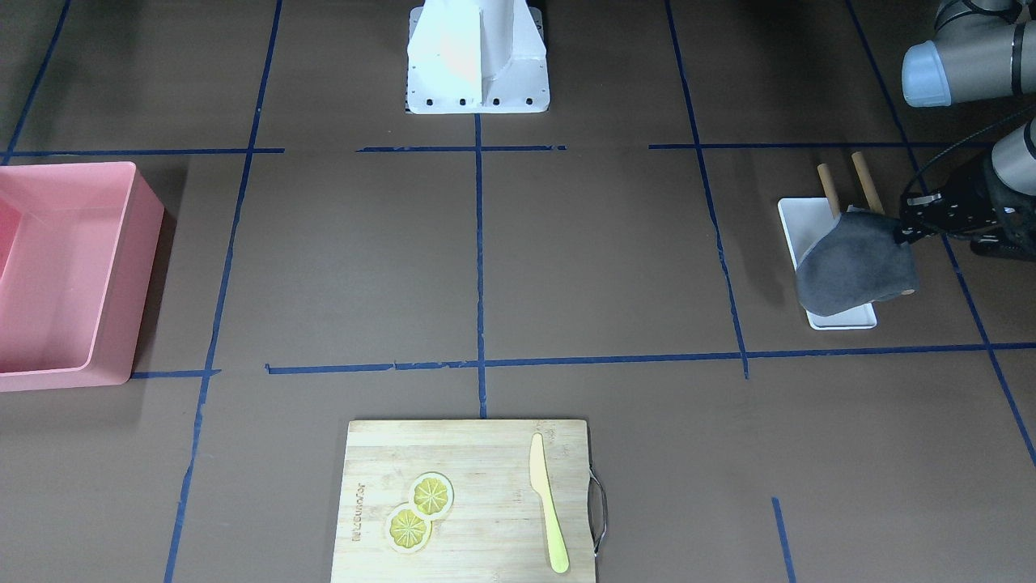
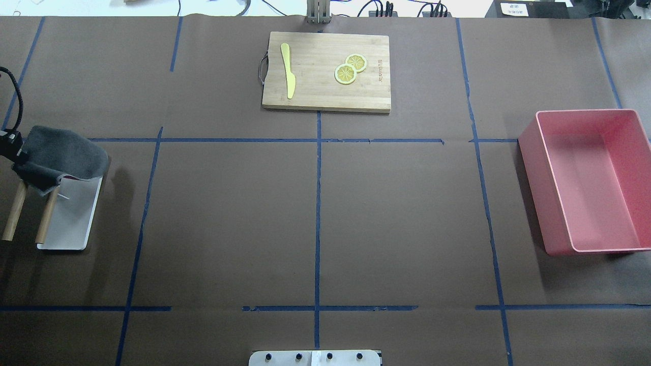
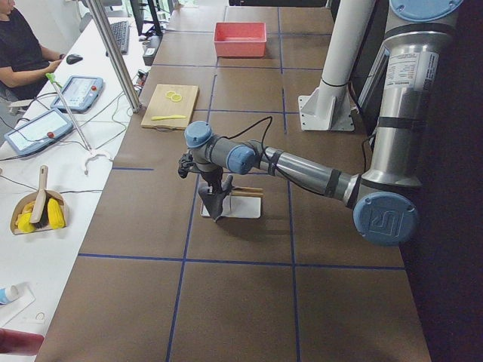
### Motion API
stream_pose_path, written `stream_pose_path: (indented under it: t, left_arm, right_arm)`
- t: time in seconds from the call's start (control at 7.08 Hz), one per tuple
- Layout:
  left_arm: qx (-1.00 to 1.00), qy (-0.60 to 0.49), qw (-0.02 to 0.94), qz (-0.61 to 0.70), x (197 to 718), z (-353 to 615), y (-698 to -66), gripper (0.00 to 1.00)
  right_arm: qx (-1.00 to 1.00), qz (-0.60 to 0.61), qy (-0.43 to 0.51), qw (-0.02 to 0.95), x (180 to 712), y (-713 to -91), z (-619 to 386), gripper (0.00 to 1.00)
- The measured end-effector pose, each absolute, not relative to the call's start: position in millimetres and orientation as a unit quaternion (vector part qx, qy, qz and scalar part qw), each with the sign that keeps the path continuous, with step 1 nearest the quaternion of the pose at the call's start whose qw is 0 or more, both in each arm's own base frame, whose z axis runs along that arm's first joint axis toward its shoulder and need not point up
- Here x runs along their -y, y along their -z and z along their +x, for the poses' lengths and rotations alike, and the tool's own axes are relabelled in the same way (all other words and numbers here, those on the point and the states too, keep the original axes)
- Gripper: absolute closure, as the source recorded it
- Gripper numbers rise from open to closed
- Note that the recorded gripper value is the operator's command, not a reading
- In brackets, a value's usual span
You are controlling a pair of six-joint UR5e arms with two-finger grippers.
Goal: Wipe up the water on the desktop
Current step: 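Grasp the grey cloth with the left gripper, then lift the cloth with the left gripper while the right gripper approaches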
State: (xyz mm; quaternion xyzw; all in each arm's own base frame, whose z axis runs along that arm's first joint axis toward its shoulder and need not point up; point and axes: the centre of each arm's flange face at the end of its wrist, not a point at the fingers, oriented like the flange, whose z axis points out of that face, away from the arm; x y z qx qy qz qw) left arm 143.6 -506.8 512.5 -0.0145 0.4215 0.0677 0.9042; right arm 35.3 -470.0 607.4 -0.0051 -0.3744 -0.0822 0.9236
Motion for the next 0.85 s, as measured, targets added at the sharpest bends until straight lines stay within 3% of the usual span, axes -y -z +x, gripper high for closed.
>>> stream_pose_path:
  t: [0.42,0.85]
  left_arm:
    - [-0.465,-0.058,0.883,-0.018,505.3,147.3,-467.9,1.0]
    - [-0.514,0.019,0.857,-0.031,528.4,176.1,-350.1,1.0]
  right_arm:
    - [0.391,0.009,0.088,0.916,471.8,-600.5,32.6,0.0]
    - [0.406,0.027,0.112,0.906,475.7,-589.7,13.8,0.0]
